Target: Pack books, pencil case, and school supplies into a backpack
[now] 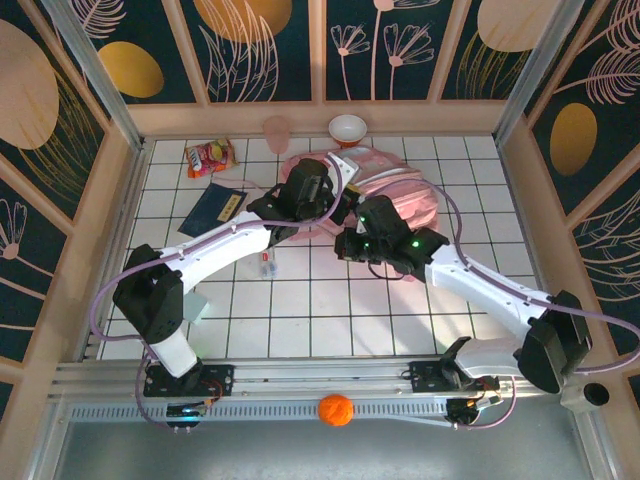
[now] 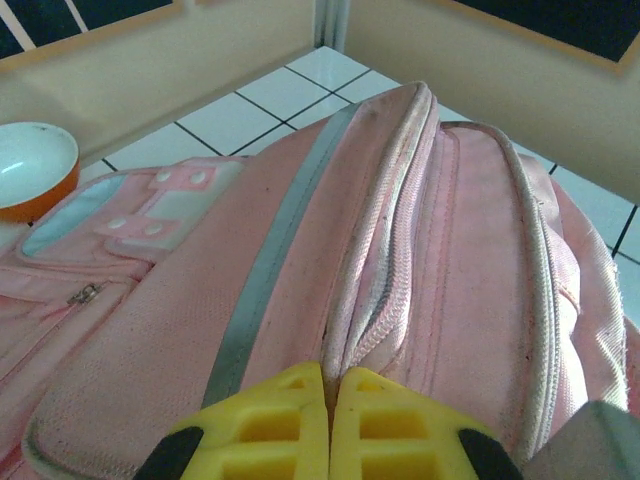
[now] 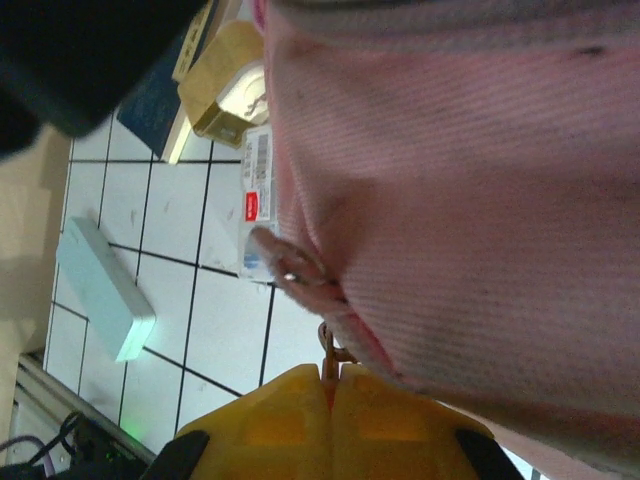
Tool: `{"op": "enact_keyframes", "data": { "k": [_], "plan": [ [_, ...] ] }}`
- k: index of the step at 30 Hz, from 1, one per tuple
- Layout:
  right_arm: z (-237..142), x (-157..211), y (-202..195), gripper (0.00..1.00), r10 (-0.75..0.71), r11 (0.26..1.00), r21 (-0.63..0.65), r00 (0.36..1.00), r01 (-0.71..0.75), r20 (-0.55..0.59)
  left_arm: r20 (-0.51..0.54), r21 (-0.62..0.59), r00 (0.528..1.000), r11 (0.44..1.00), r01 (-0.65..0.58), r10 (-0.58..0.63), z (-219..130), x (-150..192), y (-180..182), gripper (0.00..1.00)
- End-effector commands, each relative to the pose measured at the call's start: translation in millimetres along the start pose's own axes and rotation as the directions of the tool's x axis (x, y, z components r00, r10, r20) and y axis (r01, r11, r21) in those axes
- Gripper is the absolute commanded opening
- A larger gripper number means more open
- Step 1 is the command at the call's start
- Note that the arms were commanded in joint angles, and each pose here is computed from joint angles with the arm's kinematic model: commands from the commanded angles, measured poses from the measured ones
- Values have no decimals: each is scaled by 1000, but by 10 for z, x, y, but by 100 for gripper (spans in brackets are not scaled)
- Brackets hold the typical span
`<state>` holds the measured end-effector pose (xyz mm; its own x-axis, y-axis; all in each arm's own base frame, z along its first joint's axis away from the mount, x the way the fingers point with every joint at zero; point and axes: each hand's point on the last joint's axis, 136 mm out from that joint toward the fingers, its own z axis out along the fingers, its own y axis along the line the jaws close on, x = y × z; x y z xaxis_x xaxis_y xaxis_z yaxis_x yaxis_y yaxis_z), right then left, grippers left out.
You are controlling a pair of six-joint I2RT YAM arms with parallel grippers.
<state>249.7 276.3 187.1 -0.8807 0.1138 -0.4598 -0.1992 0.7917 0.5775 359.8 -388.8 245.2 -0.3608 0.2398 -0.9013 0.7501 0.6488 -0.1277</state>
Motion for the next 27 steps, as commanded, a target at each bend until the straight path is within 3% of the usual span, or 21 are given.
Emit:
{"op": "enact_keyframes", "data": {
  "k": [1, 6, 12, 17, 24, 26, 27],
  "plan": [
    [-242, -286, 249, 0, 25, 993, -117, 992, -11, 126, 169, 94, 983, 994, 49, -65, -152, -511, -246, 0],
    [-526, -281, 82, 48, 87, 991, -109, 986, -72, 139, 171, 93, 984, 995, 24, -39, -208, -410, -235, 0],
    [-882, -341, -436, 73, 338, 937, -158, 921, -310, 195, 191, 116, 982, 993, -27, 5, -254, -452, -187, 0],
    [-950, -507, -677, 82, 403, 912, -191, 880, -363, 253, 206, 168, 977, 981, -98, 63, -324, -481, -253, 0],
    [-761, -772, -553, 83, 414, 891, -305, 877, -335, 244, 211, 261, 972, 953, -157, 102, -405, -448, -404, 0],
    [-775, -861, -496, 74, 410, 888, -335, 871, -315, 268, 200, 276, 975, 949, -154, 99, -391, -419, -421, 0],
    [-808, -914, -453, 59, 410, 885, -354, 867, -302, 285, 192, 279, 977, 949, -148, 95, -379, -407, -421, 0]
  ]
}}
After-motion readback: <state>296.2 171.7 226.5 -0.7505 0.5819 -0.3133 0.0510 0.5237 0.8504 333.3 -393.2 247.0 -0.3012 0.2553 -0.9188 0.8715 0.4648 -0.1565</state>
